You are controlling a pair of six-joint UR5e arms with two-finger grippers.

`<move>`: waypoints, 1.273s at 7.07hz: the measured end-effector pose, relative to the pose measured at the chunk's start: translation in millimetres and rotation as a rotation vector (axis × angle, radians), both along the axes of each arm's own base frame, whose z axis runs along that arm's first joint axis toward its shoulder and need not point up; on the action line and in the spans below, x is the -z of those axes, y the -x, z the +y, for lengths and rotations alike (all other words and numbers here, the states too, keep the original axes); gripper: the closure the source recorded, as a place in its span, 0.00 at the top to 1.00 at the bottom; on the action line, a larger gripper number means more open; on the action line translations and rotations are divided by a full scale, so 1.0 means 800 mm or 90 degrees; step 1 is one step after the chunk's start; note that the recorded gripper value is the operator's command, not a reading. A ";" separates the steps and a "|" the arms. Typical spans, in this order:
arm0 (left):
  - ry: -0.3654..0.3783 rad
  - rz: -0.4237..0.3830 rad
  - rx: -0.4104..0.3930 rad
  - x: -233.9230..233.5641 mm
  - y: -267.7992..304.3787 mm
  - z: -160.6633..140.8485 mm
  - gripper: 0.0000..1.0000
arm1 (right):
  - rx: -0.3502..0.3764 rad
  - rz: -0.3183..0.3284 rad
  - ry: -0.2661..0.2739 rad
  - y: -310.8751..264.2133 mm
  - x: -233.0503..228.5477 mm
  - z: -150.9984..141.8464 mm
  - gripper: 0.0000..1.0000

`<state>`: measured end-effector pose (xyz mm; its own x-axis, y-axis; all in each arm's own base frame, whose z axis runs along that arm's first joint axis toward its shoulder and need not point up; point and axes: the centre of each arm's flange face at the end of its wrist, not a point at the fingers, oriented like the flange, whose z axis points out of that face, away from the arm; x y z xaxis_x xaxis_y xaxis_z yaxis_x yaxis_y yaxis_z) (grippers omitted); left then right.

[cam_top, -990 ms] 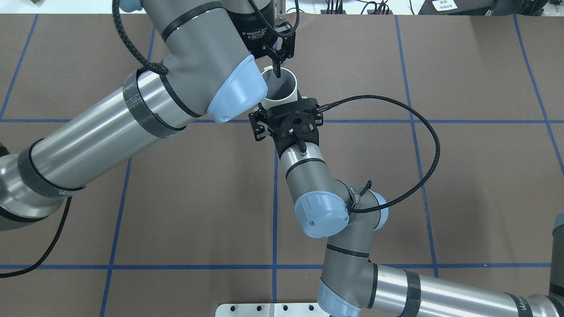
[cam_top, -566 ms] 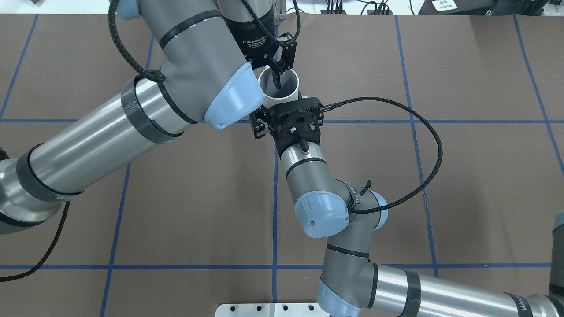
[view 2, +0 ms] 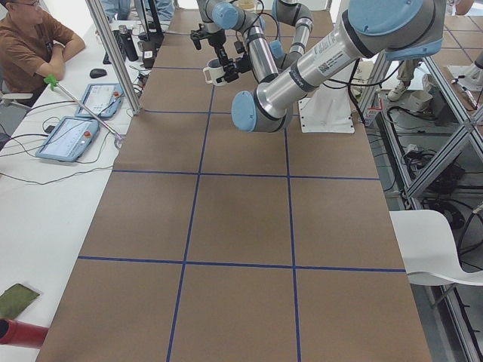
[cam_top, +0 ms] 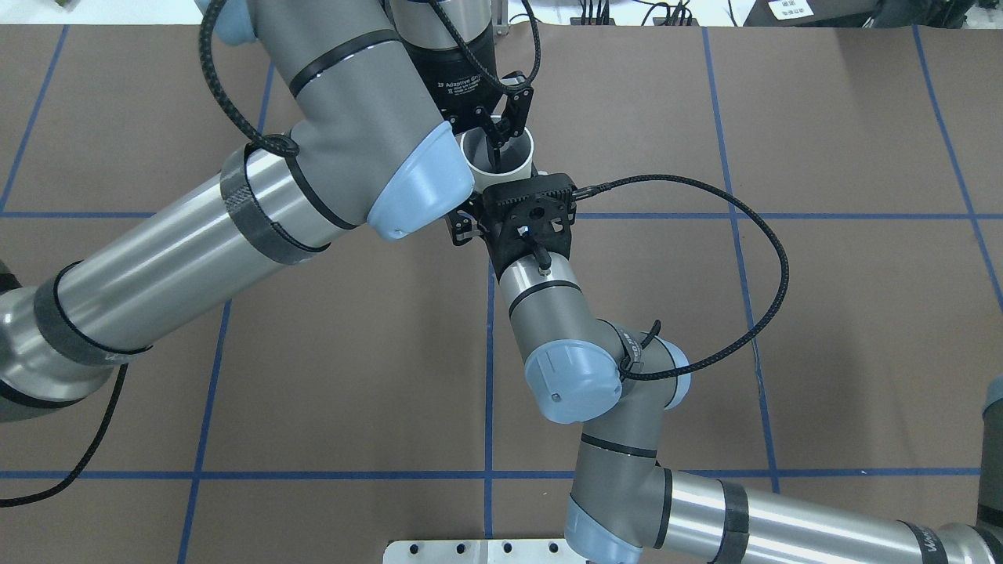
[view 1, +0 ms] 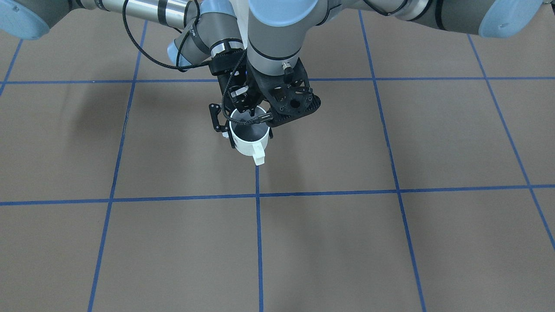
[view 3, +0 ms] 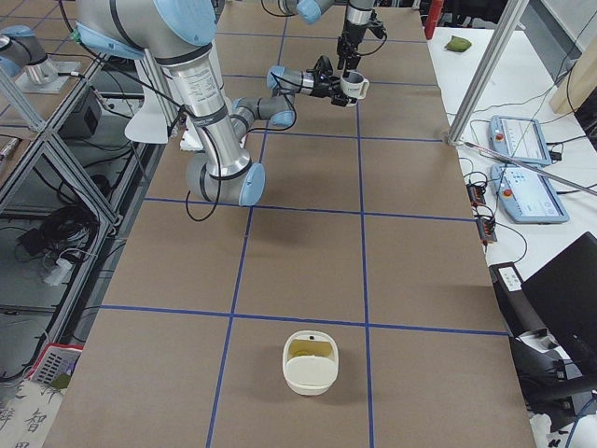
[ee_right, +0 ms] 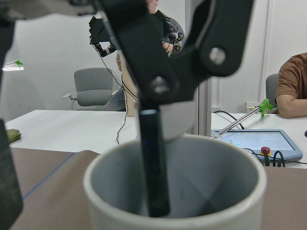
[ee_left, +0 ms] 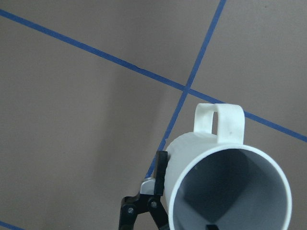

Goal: Left arm hands cup to right arm to dump lemon

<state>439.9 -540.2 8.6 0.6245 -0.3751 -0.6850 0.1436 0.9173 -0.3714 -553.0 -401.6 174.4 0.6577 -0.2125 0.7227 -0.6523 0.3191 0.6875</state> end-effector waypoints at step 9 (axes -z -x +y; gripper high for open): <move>-0.006 0.003 0.000 -0.001 -0.002 -0.003 0.45 | 0.005 -0.007 -0.002 -0.005 -0.003 0.006 0.67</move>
<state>441.7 -542.5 9.6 0.6208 -0.3690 -0.6917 0.1424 0.9207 -0.3633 -548.8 -396.6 176.7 0.6478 -0.2198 0.7294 -0.6575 0.3222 0.6810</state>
